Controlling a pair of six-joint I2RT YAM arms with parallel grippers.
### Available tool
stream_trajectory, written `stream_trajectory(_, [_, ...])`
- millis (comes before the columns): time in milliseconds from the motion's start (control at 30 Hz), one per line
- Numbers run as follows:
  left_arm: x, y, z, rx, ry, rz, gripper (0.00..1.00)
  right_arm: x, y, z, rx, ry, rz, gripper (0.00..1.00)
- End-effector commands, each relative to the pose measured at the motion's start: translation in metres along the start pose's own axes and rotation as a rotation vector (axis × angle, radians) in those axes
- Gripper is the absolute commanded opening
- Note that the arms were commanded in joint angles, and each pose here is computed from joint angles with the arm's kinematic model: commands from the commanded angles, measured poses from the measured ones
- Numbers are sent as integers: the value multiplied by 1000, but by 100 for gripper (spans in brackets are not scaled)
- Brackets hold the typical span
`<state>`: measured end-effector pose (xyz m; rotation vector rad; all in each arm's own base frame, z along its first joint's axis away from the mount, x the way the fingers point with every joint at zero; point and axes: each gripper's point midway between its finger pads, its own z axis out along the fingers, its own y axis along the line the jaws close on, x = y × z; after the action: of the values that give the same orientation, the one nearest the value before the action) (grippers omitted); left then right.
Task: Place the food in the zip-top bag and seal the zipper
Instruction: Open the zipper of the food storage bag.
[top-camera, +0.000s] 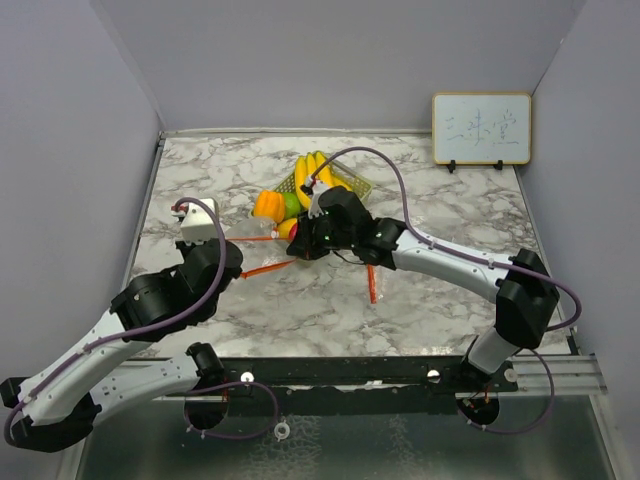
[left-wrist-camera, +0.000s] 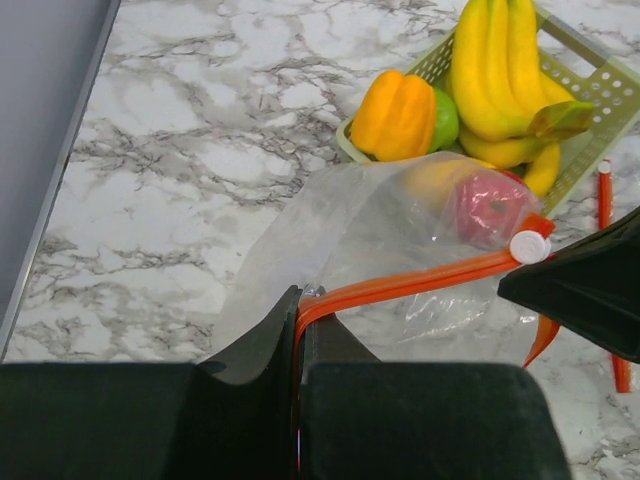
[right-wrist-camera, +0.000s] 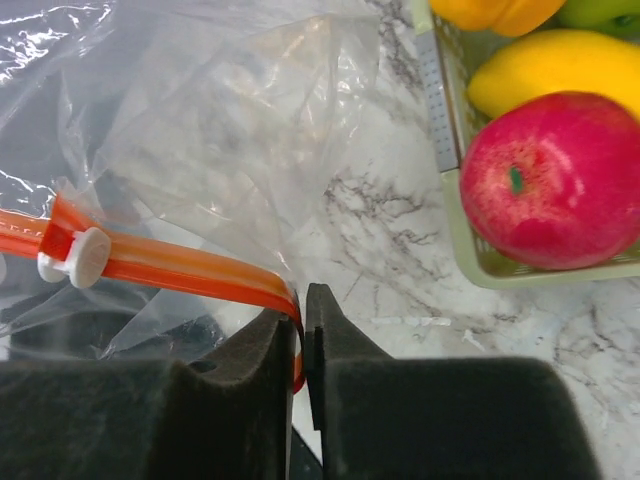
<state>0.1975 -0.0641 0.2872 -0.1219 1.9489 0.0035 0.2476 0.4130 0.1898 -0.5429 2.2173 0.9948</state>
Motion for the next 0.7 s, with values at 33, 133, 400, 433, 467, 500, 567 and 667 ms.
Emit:
stream_trajectory(33, [4,23,5,-119,-51,-17,0,-14,-27,-3,107,-64,-72,17])
stream_trajectory(133, [18,10,17,-115,-29,-14,0,-29,-4,-8,-2,-119,-123,34])
stream_trajectory(400, [43,-8,38,-126,3,17,0,-66,39,-38,-163,-261,-206,67])
stream_trajectory(433, [42,-7,38,-134,0,22,0,-70,43,-45,-173,-279,-213,67])
stream_trajectory(467, [41,-5,38,-142,-3,25,0,-75,45,-52,-176,-300,-219,71])
stream_trajectory(500, [40,-3,37,-152,-9,24,0,-80,45,-59,-162,-326,-221,80])
stream_trajectory(567, [36,4,34,-173,-20,16,0,-88,40,-72,-119,-376,-222,90])
stream_trajectory(667, [30,15,28,-200,-36,12,0,-92,15,-74,25,-385,-210,99])
